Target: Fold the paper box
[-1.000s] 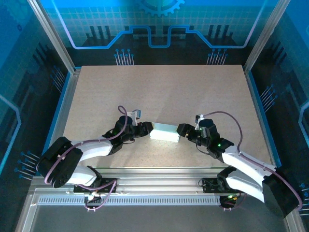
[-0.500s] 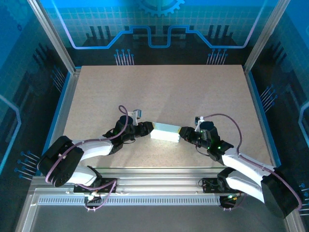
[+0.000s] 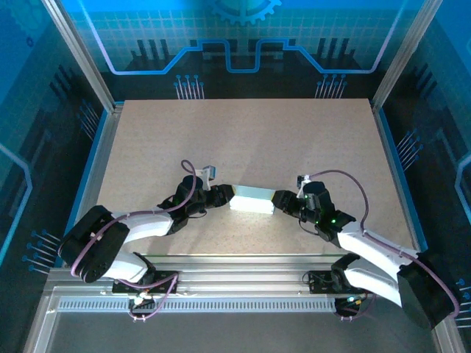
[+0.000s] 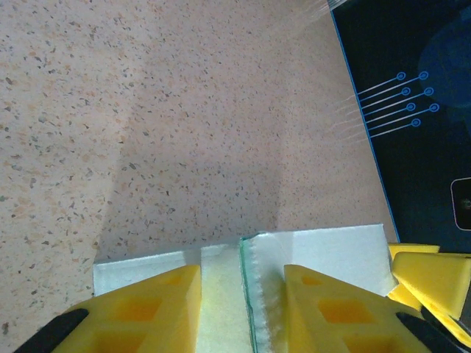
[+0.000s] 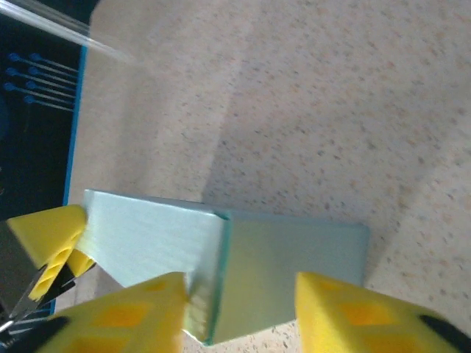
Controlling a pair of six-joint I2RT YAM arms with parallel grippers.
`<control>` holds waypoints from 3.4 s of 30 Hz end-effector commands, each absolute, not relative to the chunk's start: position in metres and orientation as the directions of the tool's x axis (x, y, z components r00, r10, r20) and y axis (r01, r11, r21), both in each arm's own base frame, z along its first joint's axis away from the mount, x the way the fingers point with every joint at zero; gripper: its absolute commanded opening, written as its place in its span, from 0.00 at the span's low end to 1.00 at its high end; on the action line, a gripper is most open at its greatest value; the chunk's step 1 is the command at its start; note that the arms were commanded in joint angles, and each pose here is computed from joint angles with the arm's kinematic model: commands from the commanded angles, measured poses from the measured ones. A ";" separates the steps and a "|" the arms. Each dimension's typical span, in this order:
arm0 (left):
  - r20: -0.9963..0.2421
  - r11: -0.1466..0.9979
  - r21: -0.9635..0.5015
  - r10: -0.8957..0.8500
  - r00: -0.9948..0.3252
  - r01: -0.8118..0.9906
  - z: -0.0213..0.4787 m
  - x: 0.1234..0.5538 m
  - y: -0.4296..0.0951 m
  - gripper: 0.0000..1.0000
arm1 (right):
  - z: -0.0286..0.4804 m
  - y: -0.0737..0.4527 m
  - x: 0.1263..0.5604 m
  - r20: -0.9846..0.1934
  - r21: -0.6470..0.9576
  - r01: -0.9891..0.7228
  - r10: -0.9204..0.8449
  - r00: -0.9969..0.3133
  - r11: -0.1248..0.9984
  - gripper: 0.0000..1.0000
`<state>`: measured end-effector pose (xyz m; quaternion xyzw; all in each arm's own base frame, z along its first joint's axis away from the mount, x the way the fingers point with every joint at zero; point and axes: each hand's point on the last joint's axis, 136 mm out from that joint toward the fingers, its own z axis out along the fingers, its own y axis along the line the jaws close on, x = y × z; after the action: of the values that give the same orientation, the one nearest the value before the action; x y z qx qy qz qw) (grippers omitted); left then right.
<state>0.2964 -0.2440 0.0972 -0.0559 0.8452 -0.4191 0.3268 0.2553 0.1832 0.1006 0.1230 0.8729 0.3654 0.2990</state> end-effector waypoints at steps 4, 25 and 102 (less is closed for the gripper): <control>-0.322 0.836 -0.548 -0.243 -0.915 -0.029 -0.004 0.240 -0.200 0.33 | 0.125 0.183 0.266 -0.499 0.626 -0.063 0.337 -0.798 0.777 0.69; -0.289 0.784 -0.621 -0.235 -0.928 -0.005 -0.017 0.234 -0.211 0.18 | 0.052 0.209 0.270 -0.398 0.519 -0.085 0.152 -0.905 0.851 0.63; -0.663 0.775 -0.590 -0.306 -0.683 0.227 0.135 0.291 -0.185 0.99 | 0.149 0.163 0.406 -0.290 -0.676 -0.498 -0.817 -0.497 0.543 0.32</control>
<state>0.2915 -0.1893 0.1339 -0.0276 0.8560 -0.3400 0.3883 0.3628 0.1807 0.1324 -0.4439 0.8414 -0.1541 0.2668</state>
